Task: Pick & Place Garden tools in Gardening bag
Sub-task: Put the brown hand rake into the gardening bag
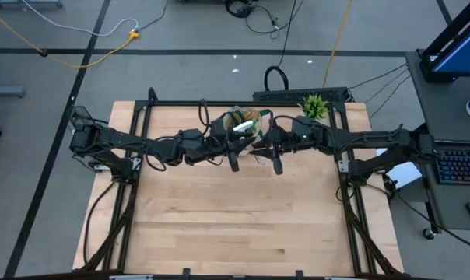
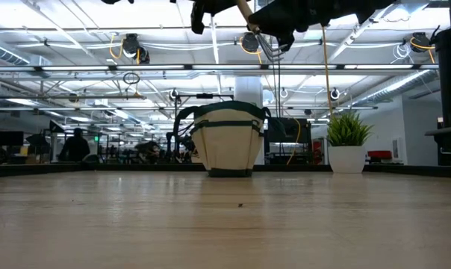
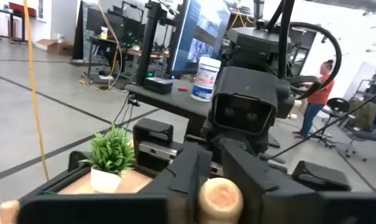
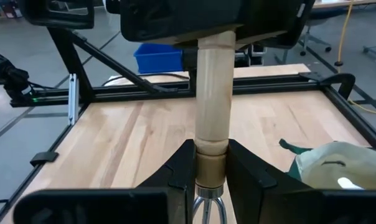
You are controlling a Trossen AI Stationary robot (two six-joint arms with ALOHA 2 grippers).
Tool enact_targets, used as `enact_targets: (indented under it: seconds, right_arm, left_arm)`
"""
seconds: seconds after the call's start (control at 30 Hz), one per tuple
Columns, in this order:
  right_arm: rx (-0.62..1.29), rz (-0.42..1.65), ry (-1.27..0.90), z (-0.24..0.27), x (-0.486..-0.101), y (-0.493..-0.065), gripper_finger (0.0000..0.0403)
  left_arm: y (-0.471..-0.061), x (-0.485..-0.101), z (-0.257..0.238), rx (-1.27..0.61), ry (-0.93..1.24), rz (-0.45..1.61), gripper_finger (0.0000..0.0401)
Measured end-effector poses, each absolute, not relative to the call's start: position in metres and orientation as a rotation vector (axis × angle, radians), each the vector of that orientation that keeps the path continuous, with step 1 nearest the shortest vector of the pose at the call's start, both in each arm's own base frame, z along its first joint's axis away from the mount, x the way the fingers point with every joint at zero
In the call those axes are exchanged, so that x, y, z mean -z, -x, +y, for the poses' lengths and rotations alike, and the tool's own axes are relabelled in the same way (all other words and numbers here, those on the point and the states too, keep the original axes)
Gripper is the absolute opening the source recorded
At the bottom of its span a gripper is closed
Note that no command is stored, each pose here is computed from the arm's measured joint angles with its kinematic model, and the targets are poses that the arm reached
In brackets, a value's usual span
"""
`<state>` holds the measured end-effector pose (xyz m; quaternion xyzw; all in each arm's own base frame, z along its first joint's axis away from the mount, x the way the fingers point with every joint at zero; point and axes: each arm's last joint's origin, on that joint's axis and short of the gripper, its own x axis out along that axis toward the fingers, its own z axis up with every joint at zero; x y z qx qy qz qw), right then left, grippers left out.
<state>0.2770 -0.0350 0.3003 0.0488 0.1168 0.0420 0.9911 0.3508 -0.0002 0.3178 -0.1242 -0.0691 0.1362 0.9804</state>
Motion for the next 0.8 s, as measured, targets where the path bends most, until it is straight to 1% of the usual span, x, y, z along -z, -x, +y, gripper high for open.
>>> enact_targets:
  seconds: [0.03, 0.07, 0.23, 0.27, 0.47, 0.57, 0.7, 0.8]
  right_arm:
    - [-0.084, 0.234, -0.101, -0.0350, -0.3003, -0.2771, 0.0056]
    - [-0.083, 0.234, -0.101, -0.0351, -0.3002, -0.2772, 0.0056]
    - [-0.083, 0.228, -0.092, -0.0352, -0.3007, -0.2774, 0.0056]
    - [-0.083, 0.227, -0.091, -0.0352, -0.3008, -0.2774, 0.0056]
    - [-0.084, 0.190, -0.081, -0.0353, -0.3044, -0.2781, 0.0056]
    - [-0.085, 0.159, -0.075, -0.0354, -0.3074, -0.2785, 0.0056]
    - [-0.085, 0.168, -0.077, -0.0354, -0.3065, -0.2784, 0.0056]
    - [-0.085, 0.169, -0.077, -0.0354, -0.3065, -0.2784, 0.0056]
  left_arm:
    - [-0.3509, -0.3176, -0.0003, -0.275, 0.243, -0.136, 0.0060]
    - [-0.3509, -0.3173, -0.0002, -0.276, 0.237, -0.132, 0.0057]
    - [-0.3509, -0.3172, -0.0003, -0.277, 0.220, -0.128, 0.0058]
    - [-0.3510, -0.3170, -0.0004, -0.276, 0.220, -0.125, 0.0065]
    - [-0.3514, -0.3129, -0.0009, -0.276, 0.213, -0.082, 0.0175]
    - [-0.3514, -0.3122, -0.0031, -0.274, 0.212, -0.075, 0.0205]
    - [-0.3514, -0.3124, -0.0029, -0.276, 0.218, -0.078, 0.0213]
    - [-0.3513, -0.3125, -0.0025, -0.280, 0.227, -0.080, 0.0190]
